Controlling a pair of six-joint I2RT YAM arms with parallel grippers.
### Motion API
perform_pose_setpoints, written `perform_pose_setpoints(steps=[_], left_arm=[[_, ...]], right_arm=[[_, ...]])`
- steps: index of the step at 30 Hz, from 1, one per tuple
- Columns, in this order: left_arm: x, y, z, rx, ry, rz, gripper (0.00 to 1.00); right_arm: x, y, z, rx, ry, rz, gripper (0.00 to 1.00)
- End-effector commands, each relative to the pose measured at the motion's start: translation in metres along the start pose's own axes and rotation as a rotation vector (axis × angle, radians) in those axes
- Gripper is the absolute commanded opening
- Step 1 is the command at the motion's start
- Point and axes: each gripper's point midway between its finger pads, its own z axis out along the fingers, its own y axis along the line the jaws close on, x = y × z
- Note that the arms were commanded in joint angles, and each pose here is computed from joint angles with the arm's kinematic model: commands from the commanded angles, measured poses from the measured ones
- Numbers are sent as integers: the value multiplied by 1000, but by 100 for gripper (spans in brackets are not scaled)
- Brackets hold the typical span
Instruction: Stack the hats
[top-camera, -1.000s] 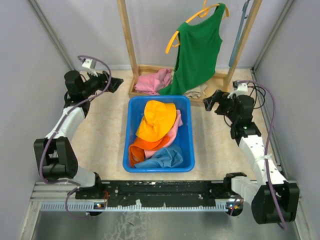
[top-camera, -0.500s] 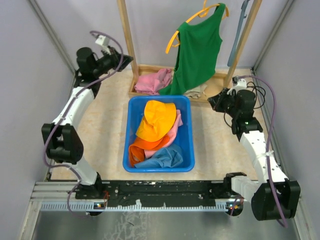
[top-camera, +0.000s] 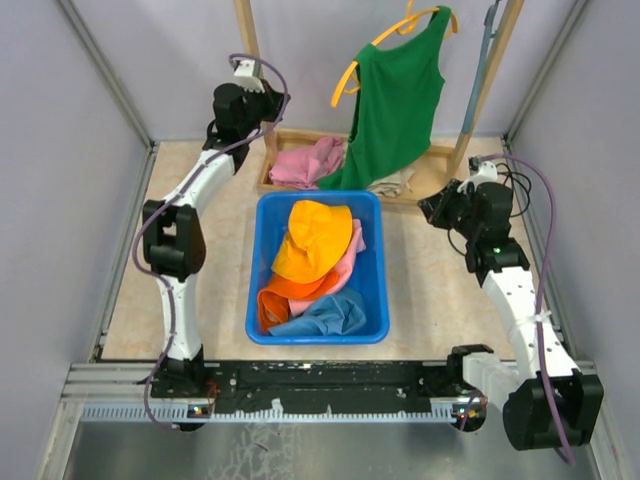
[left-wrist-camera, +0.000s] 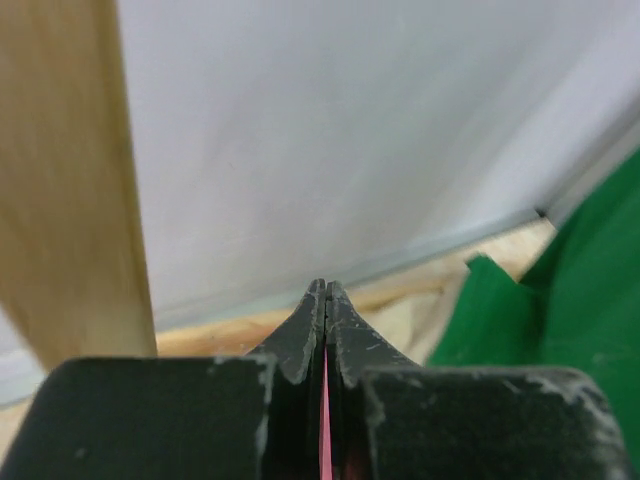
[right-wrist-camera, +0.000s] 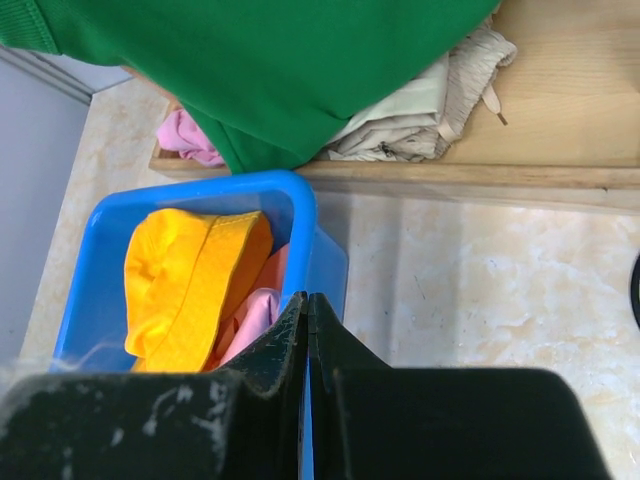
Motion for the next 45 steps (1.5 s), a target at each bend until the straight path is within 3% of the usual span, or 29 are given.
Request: perform_pose_setpoints(steps=[1, 7, 15, 27, 40, 45], left_arm=[[-36, 3, 34, -69, -178, 34, 0], [-26, 29, 58, -210, -251, 86, 0], [-17, 98, 40, -543, -243, 263, 0], [-11, 215, -40, -959, -118, 271, 0], [-72, 329, -157, -1152, -153, 273, 0], [-88, 345, -179, -1185, -169, 285, 1]], right_arm=[[-28, 16, -14, -13, -85, -17, 0], [-29, 11, -15, 17, -85, -7, 0], [-27, 10, -14, 24, -85, 13, 0], [-24, 11, -9, 8, -79, 45, 0], [-13, 10, -9, -11, -67, 66, 0], [-3, 6, -6, -12, -49, 73, 0]])
